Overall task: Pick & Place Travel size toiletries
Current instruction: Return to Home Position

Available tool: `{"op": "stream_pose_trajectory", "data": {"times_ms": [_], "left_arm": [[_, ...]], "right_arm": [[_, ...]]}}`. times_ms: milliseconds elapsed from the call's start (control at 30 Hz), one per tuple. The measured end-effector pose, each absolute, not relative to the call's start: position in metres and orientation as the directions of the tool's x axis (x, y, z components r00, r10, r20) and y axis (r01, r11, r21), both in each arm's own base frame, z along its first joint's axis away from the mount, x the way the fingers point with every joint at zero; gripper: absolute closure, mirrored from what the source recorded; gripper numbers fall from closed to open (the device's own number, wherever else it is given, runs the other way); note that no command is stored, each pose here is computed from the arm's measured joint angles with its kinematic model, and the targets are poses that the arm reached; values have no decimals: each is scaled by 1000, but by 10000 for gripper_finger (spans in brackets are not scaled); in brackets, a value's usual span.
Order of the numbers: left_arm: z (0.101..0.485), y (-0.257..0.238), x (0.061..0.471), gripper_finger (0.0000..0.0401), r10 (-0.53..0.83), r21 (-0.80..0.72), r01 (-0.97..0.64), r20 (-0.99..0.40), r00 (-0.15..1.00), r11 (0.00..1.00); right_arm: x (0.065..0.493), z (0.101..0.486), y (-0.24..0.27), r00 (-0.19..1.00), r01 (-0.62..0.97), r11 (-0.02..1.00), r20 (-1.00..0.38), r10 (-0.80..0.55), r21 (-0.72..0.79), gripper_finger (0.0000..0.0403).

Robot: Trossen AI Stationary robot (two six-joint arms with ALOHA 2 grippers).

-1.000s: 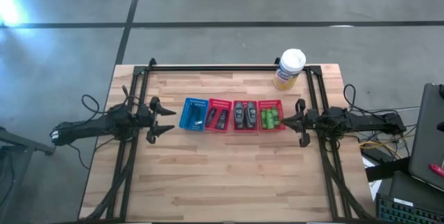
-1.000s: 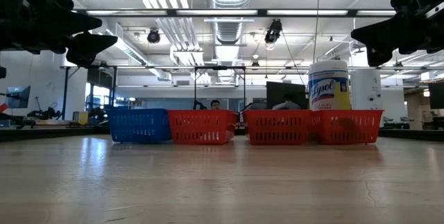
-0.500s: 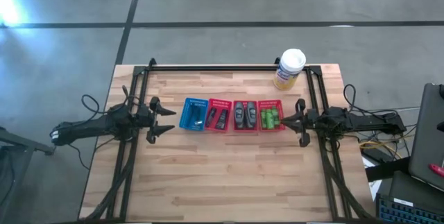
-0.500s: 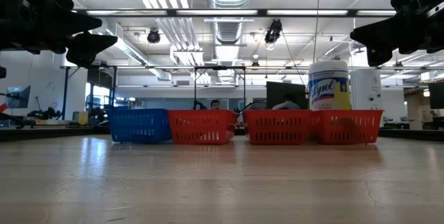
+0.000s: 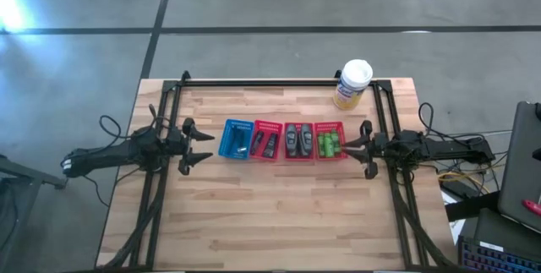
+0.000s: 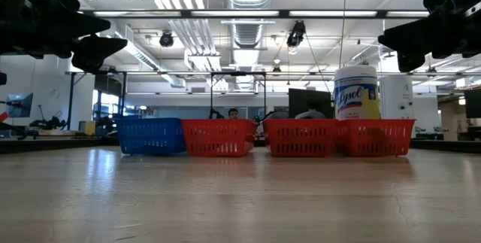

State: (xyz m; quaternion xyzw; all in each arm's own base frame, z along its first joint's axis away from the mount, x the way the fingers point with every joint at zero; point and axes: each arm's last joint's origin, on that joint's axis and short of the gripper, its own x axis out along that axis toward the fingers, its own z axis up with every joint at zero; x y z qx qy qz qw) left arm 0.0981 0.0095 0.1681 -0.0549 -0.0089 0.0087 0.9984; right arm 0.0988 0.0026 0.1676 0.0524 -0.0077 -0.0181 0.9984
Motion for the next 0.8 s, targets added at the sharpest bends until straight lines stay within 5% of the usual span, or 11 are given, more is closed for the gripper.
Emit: {"op": "stream_pose_trajectory", "data": {"times_ms": [800], "left_arm": [[168,10,98,121,19,-110,-17,17,1000,994]], "right_arm": [[99,168,3,999,35,994,14,-37,103,255]]}}
